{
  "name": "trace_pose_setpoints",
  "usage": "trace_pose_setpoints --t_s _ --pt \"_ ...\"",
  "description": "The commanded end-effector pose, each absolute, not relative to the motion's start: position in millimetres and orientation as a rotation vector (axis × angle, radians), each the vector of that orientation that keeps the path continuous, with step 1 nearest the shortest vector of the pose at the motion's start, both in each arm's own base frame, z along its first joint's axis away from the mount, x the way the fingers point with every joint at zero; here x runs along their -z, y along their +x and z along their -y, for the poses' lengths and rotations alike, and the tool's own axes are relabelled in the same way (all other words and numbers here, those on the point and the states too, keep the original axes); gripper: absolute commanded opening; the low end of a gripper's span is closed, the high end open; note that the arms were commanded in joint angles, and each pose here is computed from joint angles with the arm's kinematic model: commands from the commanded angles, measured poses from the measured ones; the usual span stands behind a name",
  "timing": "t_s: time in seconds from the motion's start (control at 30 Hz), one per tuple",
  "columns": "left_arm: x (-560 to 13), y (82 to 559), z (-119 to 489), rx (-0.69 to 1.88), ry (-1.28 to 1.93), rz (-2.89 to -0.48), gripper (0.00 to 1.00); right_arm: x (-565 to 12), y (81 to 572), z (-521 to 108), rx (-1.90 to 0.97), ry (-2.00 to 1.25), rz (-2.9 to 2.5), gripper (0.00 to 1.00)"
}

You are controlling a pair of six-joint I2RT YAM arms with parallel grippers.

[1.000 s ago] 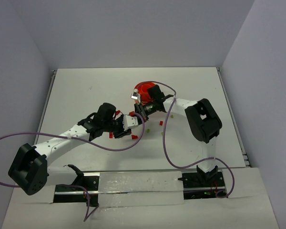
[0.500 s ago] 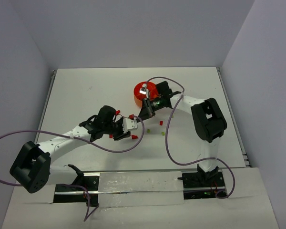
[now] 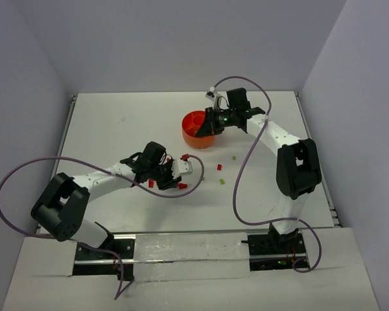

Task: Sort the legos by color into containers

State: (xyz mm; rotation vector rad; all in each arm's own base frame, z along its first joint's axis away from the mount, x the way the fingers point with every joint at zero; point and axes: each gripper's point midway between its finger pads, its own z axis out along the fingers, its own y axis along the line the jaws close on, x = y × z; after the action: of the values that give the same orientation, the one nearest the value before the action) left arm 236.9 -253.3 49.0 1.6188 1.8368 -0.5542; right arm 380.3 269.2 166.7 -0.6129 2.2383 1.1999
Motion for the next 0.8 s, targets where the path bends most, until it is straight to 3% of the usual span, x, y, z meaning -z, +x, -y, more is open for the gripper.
trace_pose_setpoints --t_s 0.0,0.3,0.77 --pt "-71 255 262 0.541 1.552 -1.822 0.49 -193 413 -253 -0.936 -0.56 -2.186 0.0" --pt "-127 273 260 0.635 1.4 -1.841 0.63 -185 425 -257 -0.804 -0.579 -2.21 0.0" --pt "-141 292 199 0.593 1.163 -1.968 0.64 -161 421 -270 -0.549 -0.714 -2.209 0.0"
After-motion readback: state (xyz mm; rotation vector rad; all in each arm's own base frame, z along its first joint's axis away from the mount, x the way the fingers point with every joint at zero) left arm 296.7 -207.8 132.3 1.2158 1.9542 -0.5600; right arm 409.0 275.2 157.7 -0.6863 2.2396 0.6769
